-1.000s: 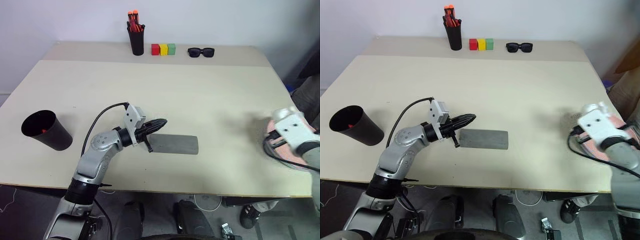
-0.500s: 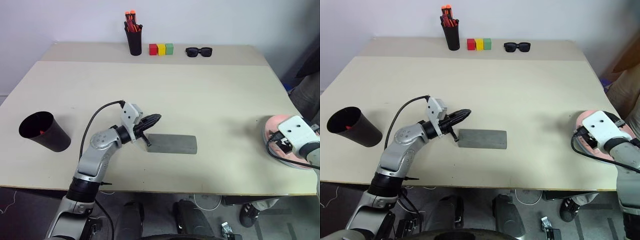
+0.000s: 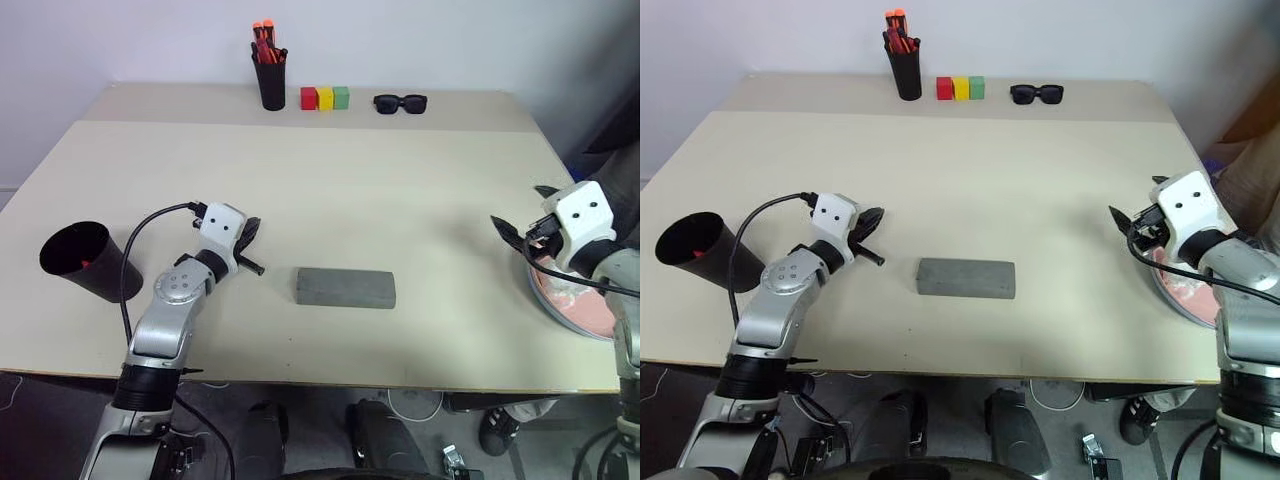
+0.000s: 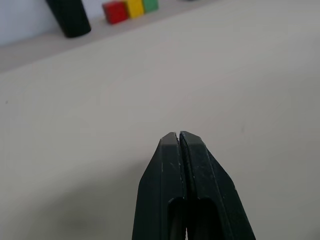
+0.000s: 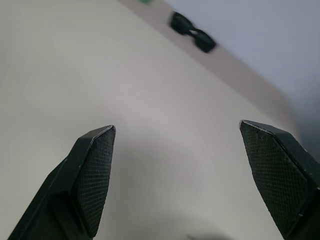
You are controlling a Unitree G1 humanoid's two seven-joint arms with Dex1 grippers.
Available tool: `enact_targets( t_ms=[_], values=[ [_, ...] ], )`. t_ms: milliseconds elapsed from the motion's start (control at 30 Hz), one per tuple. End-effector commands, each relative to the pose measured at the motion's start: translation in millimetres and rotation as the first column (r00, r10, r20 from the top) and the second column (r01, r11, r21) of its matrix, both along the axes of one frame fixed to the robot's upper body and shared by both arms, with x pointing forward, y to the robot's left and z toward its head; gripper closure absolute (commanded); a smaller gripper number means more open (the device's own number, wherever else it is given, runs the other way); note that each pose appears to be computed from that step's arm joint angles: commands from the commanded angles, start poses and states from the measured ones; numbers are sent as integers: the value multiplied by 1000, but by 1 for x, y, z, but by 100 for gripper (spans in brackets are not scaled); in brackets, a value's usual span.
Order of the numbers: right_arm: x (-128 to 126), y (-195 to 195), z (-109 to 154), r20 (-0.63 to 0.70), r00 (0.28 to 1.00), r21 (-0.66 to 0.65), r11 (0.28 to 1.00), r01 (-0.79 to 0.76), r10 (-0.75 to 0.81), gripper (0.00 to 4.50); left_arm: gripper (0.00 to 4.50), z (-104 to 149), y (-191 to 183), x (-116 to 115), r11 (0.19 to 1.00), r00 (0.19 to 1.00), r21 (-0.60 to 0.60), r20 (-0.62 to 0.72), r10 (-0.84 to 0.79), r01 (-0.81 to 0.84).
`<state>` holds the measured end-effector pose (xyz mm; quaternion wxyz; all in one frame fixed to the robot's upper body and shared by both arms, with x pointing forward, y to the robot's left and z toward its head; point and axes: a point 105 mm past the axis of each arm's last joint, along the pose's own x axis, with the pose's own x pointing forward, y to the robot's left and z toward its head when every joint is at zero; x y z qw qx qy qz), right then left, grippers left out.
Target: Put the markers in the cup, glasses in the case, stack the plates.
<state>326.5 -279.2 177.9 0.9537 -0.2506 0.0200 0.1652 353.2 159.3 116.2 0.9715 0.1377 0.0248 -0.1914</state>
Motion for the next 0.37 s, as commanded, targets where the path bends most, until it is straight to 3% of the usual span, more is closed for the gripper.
enact_targets(
  t_ms=[33, 367],
  values=[
    [3, 8, 6, 1, 997, 64, 995, -71, 71, 48, 450, 14, 0, -5, 1000, 999, 11, 53, 12, -12],
    [9, 19, -15, -104, 977, 151, 974, -169, 186, 48, 450, 4, 5, -25, 999, 999, 5, 10, 45, -45]
  ],
)
